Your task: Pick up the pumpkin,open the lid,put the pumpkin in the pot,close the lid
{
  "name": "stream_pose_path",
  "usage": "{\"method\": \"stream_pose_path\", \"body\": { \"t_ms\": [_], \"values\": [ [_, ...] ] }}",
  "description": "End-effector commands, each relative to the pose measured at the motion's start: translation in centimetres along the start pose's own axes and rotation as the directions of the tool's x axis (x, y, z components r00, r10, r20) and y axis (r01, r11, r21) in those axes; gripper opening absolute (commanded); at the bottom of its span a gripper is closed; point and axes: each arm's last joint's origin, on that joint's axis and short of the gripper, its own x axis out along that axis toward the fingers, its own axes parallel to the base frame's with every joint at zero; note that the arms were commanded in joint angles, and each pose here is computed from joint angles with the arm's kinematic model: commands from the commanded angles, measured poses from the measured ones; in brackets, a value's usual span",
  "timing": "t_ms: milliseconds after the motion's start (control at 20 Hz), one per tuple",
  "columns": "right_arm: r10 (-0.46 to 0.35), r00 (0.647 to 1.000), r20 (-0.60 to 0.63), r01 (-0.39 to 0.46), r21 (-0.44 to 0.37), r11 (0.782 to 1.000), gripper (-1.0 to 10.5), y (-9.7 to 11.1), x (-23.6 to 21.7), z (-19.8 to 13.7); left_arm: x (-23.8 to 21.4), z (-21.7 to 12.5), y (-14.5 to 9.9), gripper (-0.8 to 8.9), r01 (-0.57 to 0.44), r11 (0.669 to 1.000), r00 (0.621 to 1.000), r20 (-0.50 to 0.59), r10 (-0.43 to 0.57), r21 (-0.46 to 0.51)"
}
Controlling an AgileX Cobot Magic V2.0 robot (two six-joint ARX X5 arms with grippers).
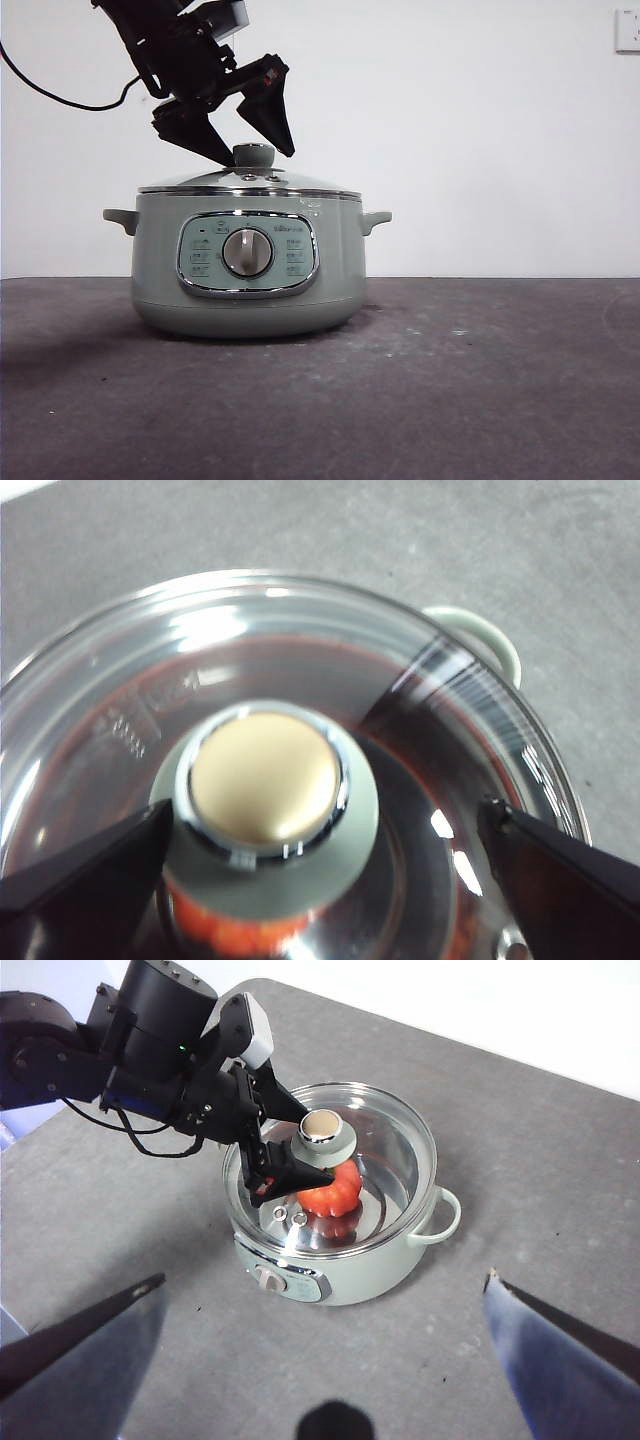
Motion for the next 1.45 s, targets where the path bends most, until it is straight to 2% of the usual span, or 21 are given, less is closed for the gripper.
{"method": "stream_pose_path", "body": {
  "t_ms": [50, 400, 900, 1150, 1300, 1350, 1400, 1450],
  "values": [
    [-0.001, 1.0, -0.001, 0.001, -0.002, 1.0, 6.9, 0.0, 0.0, -0.1, -0.5, 0.3, 0.0, 6.3, 0.0, 1.0, 1.0, -0.014, 0.0, -0.015],
    [0.0, 1.0, -0.009, 0.0, -0.001, 1.0, 6.9, 0.0, 0.0, -0.1, -2.3, 1.9, -0.3, 6.29, 0.004, 1.0, 0.999, -0.032, -0.005, -0.019],
    [0.003, 0.997, -0.079, -0.003, 0.009, 1.0, 6.9, 0.1, 0.0, -0.8, -7.3, 4.1, -1.1, 6.29, 0.03, 0.998, 0.988, -0.15, -0.038, -0.052],
    [0.012, 0.982, -0.187, -0.007, 0.03, 1.0, 6.9, 0.1, -0.2, -1.9, -11.5, 4.7, -2.5, 6.28, 0.15, 0.984, 0.969, -0.18, -0.166, -0.099],
    [0.016, 0.971, -0.239, -0.007, 0.037, 0.999, 6.9, 0.1, -0.3, -2.4, -15.3, 4.3, -3.6, 6.24, 0.173, 0.98, 0.969, -0.163, -0.187, -0.098],
    [0.016, 0.971, -0.239, -0.007, 0.038, 0.999, 6.3, 0.1, -0.3, -2.4, -16.7, 4.2, -3.9, 6.04, 0.172, 0.981, 0.972, -0.146, -0.184, -0.091],
    [0.016, 0.971, -0.239, -0.007, 0.039, 0.999, 5.2, 0.1, -0.3, -2.4, -18.0, 4.1, -4.2, 5.04, 0.17, 0.982, 0.975, -0.129, -0.18, -0.084],
    [0.016, 0.971, -0.239, -0.005, 0.045, 0.999, 3.9, 0.1, -0.3, -2.4, -19.3, 4.0, -4.6, 3.44, 0.167, 0.983, 0.979, -0.105, -0.175, -0.073]
  ]
}}
